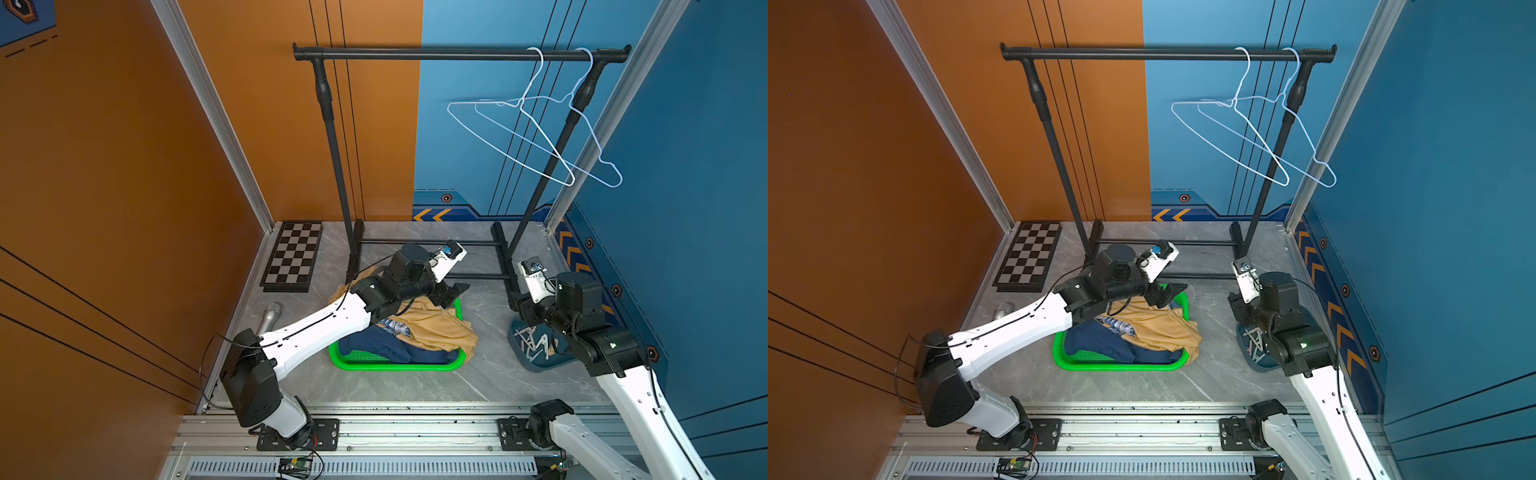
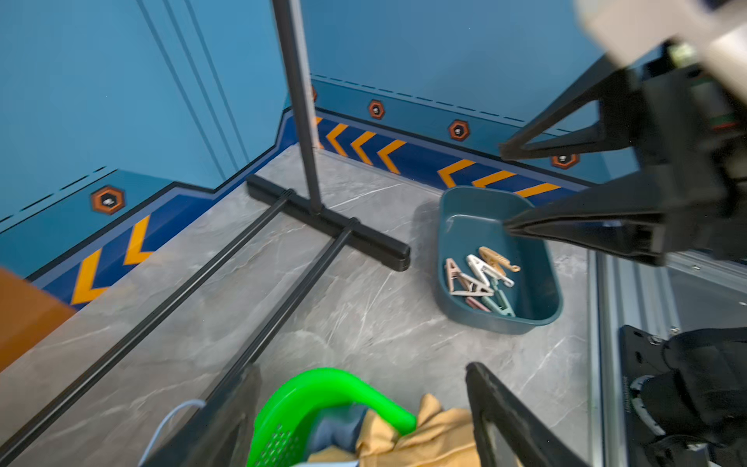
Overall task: Remove the clothespins securing t-shirts to the hanger
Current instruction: Place the clothespin in the storage box, then pick up the hanger from the basket.
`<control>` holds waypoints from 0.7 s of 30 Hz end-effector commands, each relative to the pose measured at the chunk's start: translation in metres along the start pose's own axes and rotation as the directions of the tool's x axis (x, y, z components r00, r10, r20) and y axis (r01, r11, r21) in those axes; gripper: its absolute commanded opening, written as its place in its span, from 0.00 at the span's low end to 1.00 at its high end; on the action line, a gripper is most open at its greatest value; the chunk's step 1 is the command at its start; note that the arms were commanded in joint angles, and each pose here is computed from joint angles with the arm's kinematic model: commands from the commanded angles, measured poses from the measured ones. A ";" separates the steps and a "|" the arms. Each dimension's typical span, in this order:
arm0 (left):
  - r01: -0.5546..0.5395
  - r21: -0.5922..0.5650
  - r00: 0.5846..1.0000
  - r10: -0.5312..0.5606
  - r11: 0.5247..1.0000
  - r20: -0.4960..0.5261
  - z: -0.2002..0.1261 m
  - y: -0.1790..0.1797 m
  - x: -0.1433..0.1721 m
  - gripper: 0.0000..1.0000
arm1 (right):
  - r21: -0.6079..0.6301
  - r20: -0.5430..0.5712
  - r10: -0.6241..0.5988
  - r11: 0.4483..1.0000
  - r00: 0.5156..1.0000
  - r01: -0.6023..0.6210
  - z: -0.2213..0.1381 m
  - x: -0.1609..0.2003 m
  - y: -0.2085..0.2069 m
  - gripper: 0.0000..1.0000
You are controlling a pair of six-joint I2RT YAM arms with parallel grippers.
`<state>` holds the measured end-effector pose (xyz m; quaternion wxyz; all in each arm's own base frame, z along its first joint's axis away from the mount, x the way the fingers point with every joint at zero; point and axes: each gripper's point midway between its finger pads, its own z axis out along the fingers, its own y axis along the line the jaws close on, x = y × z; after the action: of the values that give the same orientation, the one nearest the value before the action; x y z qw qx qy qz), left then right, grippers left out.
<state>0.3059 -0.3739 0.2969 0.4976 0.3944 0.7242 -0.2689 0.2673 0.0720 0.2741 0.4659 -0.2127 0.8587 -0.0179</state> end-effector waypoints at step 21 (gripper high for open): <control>0.111 -0.424 0.951 -0.220 0.899 -0.218 -0.131 0.110 0.120 0.84 | -0.403 -0.391 0.389 0.743 0.834 -0.535 0.173 -0.030 0.178 0.67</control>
<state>0.3143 -0.1891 0.2520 0.4706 0.2597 0.8343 -0.1225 0.3513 0.2621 0.1562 0.2714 -0.1246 0.9213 0.2489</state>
